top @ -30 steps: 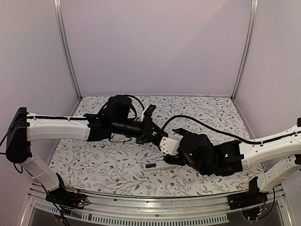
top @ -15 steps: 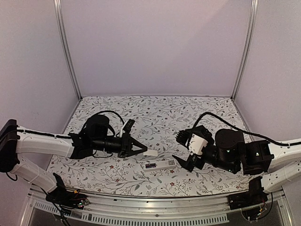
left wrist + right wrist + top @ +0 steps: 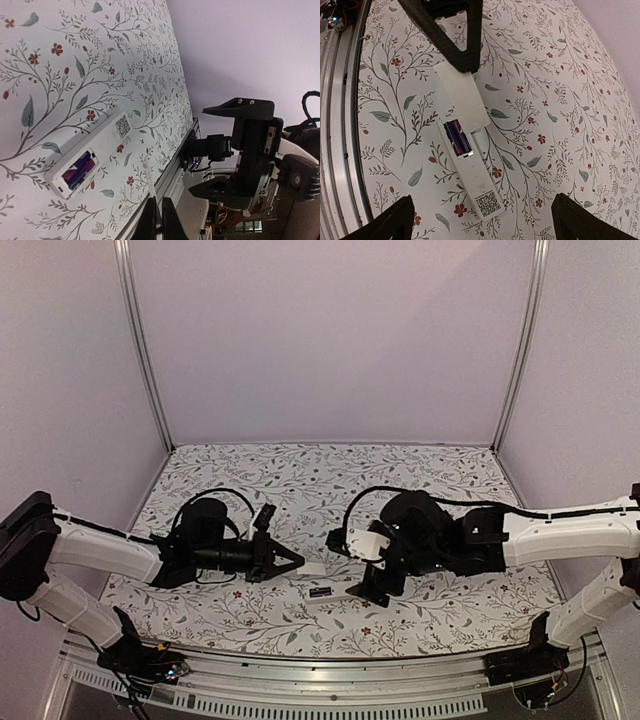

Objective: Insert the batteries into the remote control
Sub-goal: Load the battery cover onto the remote control without the battery cover.

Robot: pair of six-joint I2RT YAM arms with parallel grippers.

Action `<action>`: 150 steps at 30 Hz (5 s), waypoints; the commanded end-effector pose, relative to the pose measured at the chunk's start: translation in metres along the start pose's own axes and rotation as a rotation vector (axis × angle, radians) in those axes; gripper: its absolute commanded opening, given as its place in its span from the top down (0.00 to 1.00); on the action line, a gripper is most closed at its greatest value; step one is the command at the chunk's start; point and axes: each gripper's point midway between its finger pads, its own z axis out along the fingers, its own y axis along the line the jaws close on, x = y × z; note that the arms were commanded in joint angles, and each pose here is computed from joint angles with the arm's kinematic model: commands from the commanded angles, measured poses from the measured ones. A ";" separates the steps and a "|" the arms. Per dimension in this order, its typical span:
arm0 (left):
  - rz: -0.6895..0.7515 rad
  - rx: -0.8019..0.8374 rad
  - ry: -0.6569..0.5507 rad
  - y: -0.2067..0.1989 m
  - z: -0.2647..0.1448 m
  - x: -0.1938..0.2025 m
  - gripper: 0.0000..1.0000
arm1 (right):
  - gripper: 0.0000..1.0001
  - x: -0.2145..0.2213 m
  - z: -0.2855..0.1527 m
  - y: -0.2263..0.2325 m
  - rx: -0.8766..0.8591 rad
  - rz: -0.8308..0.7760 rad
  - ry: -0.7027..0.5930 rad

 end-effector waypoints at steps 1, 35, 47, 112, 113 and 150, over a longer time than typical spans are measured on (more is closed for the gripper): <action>-0.043 -0.012 -0.020 0.017 -0.005 -0.004 1.00 | 0.05 0.004 0.022 0.017 -0.172 -0.015 0.033; -0.076 -0.075 0.021 0.060 -0.004 -0.012 1.00 | 0.54 0.083 0.126 0.029 -0.358 0.024 0.294; -0.024 0.035 0.096 0.046 0.016 -0.015 1.00 | 0.66 0.071 0.132 0.014 -0.337 0.032 0.253; -0.101 -0.034 0.220 0.080 0.043 0.011 1.00 | 0.42 0.049 0.121 0.016 -0.378 0.007 0.178; -0.105 -0.026 0.219 0.078 0.043 0.011 1.00 | 0.42 0.049 0.121 0.015 -0.378 0.007 0.178; -0.105 -0.142 0.211 0.094 0.042 0.016 0.99 | 0.46 0.038 0.129 0.022 -0.410 -0.007 0.173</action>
